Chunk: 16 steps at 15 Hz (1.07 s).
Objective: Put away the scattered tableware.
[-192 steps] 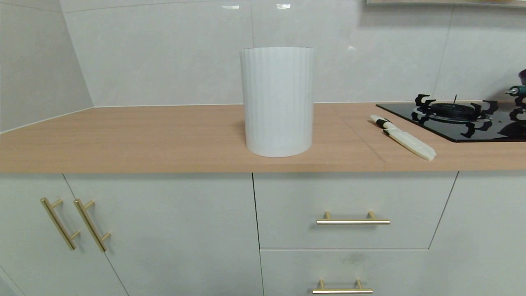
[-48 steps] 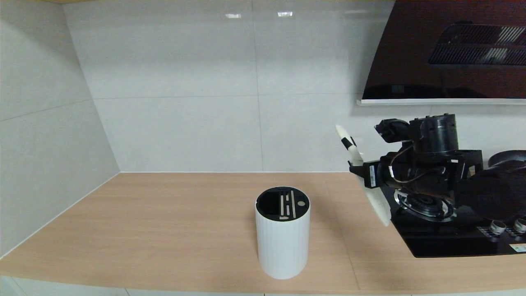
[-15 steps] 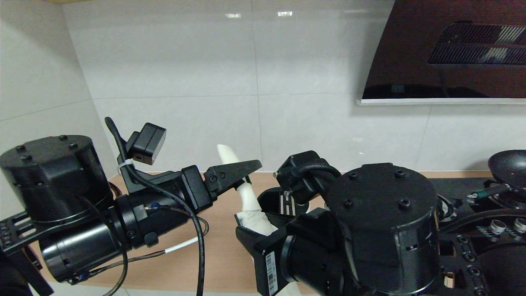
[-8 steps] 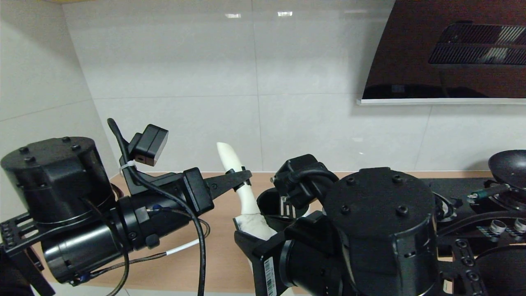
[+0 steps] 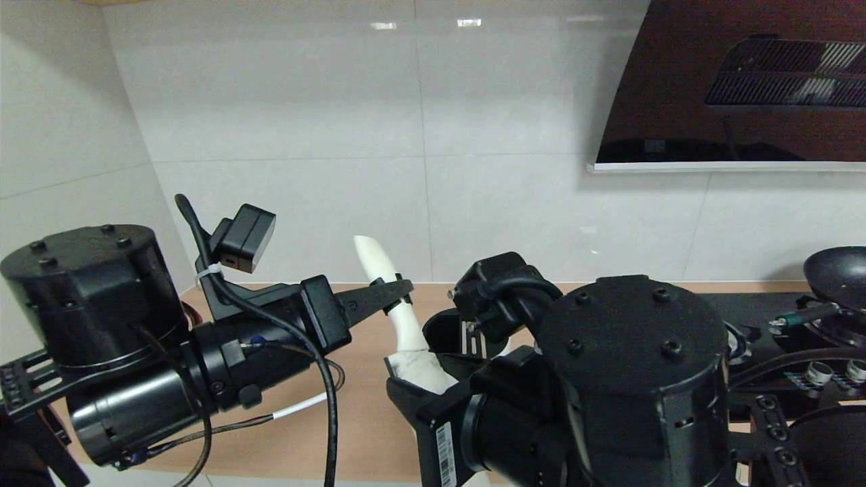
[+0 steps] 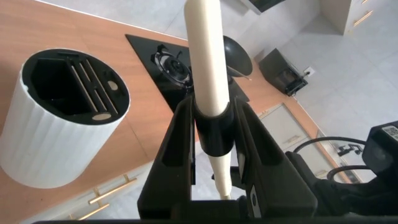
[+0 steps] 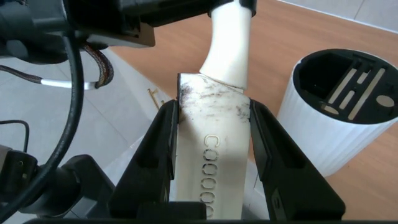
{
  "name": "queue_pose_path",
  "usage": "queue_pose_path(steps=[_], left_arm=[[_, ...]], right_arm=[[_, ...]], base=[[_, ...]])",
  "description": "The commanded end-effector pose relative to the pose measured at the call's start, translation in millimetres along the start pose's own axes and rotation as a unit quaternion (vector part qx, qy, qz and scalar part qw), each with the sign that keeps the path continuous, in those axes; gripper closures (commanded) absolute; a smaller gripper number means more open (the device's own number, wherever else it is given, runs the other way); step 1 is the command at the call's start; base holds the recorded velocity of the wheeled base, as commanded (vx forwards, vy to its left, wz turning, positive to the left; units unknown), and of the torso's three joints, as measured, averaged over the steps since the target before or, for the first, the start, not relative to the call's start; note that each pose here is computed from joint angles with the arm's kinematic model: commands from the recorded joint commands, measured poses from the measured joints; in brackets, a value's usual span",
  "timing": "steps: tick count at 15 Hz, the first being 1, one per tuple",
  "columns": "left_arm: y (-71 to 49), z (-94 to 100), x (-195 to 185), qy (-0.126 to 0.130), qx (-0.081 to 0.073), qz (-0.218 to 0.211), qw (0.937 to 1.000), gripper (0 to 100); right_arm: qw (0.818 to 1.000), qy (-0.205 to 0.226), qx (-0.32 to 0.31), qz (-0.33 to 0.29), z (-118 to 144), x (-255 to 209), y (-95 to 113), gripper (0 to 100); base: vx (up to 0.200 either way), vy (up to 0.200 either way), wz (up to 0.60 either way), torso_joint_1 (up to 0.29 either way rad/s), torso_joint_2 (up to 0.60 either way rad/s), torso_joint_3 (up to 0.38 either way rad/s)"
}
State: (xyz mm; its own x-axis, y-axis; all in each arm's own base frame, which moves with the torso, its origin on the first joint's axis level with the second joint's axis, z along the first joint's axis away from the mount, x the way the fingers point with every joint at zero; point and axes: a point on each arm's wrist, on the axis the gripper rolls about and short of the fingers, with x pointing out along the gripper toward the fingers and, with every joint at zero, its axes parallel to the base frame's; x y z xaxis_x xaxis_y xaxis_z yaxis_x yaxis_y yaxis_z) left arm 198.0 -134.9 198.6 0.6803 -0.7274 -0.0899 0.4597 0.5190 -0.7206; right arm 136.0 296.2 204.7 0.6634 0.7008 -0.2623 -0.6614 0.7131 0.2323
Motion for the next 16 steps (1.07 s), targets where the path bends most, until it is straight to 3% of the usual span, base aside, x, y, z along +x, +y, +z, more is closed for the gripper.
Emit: queue_pose_path(steps=[1,2,7,8,10,11,12,13,14,16], left_arm=[[-1.8,1.2,-2,-0.003,0.001,-0.003,1.0000,100],[-2.1,1.6,-2,-0.004,0.001,-0.004,1.0000,100],[-6.4,5.6,0,-0.016,0.003,-0.003,0.9999,100],[-8.6,8.8,1,-0.027,0.004,0.001,0.9996,100],[-20.9,35.3,0,-0.071,0.013,0.022,0.9971,100],[-24.3,44.8,-1,-0.079,0.019,0.034,0.9961,100],[-39.1,76.8,3,-0.102,0.043,0.068,0.9916,100],[-47.3,92.8,9,-0.114,0.062,0.084,0.9879,100],[-53.0,103.3,16,-0.129,0.083,0.100,0.9831,100],[-52.7,112.8,35,-0.160,0.132,0.152,0.9663,100]], right_arm=[[1.000,-0.001,0.001,0.000,1,0,0,100],[1.000,-0.002,0.001,-0.001,1,0,0,0],[1.000,-0.013,0.003,-0.004,5,-4,0,0],[1.000,-0.021,0.005,-0.007,9,-11,-4,0],[0.998,-0.055,0.014,-0.034,32,-26,-29,0],[0.997,-0.066,0.014,-0.045,39,-30,-38,0],[0.991,-0.097,0.021,-0.085,57,-41,-65,0],[0.988,-0.110,0.028,-0.106,63,-48,-78,0],[0.984,-0.117,0.031,-0.127,66,-52,-90,0],[0.977,-0.133,0.032,-0.166,75,-58,-117,0]], base=[[0.000,0.000,0.00,0.000,0.00,0.000],[0.000,0.000,0.00,0.000,0.00,0.000],[0.000,0.000,0.00,0.000,0.00,0.000],[0.000,0.000,0.00,0.000,0.00,0.000],[0.000,0.000,0.00,0.000,0.00,0.000],[0.000,0.000,0.00,0.000,0.00,0.000],[0.000,0.000,0.00,0.000,0.00,0.000],[0.000,0.000,0.00,0.000,0.00,0.000],[0.000,0.000,0.00,0.000,0.00,0.000],[0.000,0.000,0.00,0.000,0.00,0.000]])
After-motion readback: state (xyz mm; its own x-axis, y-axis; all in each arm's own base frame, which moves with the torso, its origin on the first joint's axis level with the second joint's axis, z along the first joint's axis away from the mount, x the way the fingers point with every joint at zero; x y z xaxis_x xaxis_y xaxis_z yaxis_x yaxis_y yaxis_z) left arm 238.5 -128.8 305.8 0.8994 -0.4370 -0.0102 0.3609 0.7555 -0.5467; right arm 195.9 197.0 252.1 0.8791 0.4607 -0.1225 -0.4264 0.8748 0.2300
